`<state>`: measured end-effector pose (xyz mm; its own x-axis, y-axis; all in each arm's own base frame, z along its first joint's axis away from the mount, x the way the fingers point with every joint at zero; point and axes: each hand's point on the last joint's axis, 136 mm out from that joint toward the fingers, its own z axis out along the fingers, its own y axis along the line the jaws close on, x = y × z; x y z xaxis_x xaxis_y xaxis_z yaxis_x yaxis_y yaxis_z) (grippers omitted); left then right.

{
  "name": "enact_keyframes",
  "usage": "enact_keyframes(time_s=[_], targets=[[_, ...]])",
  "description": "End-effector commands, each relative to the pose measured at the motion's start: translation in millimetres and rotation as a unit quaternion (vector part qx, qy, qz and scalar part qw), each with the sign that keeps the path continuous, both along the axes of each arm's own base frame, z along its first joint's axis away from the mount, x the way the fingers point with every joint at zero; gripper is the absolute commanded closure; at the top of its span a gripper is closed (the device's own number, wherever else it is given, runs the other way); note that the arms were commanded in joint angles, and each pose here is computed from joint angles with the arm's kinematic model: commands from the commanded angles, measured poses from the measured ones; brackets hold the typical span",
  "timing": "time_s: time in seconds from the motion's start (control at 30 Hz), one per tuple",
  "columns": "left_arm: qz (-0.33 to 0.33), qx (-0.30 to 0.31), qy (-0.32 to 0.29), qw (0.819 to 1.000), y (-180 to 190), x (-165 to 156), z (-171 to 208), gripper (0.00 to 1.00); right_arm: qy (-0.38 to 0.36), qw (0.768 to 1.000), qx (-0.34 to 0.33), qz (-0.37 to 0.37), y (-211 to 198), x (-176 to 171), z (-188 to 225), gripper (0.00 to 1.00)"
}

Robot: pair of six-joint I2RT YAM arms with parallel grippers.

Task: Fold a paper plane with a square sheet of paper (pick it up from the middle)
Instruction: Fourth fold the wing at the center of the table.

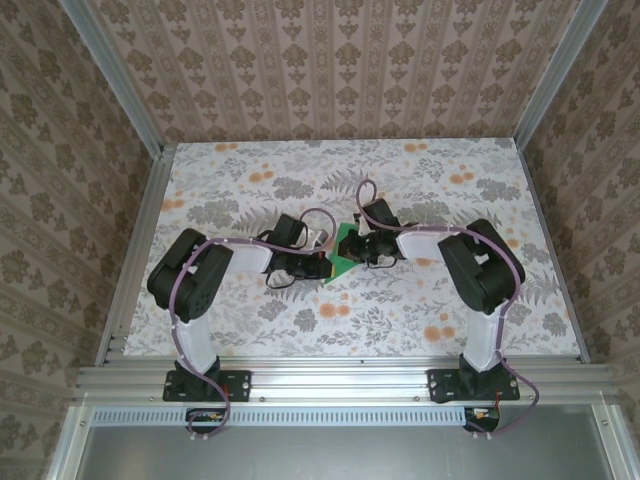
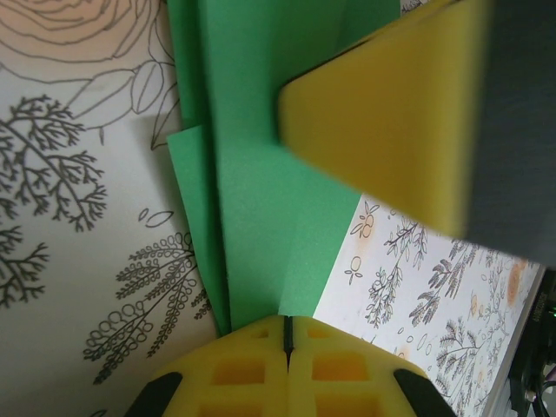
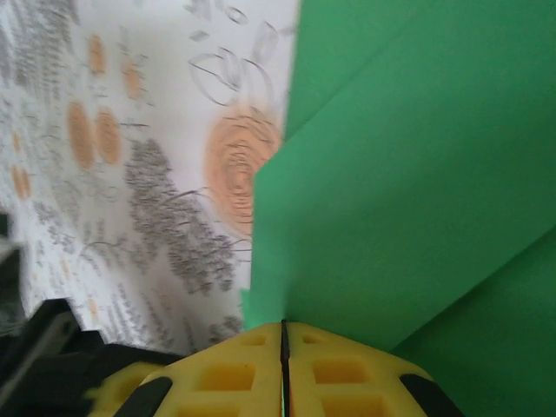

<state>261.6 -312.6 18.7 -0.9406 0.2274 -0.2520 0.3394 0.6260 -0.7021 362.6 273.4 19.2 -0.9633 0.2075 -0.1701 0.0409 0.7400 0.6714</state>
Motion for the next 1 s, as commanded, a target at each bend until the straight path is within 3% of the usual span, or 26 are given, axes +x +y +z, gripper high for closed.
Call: enact_keyframes(time_s=[0.0, 0.43, 0.63, 0.87, 0.97], targets=[[0.004, 0.101, 0.100, 0.990, 39.4, -44.3, -52.3, 1.00, 0.008, 1.000, 0.024, 0.006, 9.9, 3.5, -2.4, 0.90], [-0.001, 0.106, 0.104, 0.989, 43.9, -51.0, -51.7, 1.00, 0.000, 0.996, -0.076, -0.051, -53.5, 50.0, -20.7, 0.91], [-0.002, 0.104, 0.099, 0.990, 43.8, -50.5, -46.5, 1.00, -0.007, 0.995, -0.083, -0.053, -62.3, 74.3, -19.6, 0.91], [0.001, 0.102, 0.096, 0.990, 40.3, -44.9, -44.9, 1.00, -0.048, 0.997, -0.043, -0.036, -43.0, 61.6, 29.8, 0.90], [0.003, 0.100, 0.095, 0.990, 38.2, -42.1, -44.4, 1.00, -0.032, 0.999, -0.020, -0.018, -23.5, 41.2, 29.8, 0.90]])
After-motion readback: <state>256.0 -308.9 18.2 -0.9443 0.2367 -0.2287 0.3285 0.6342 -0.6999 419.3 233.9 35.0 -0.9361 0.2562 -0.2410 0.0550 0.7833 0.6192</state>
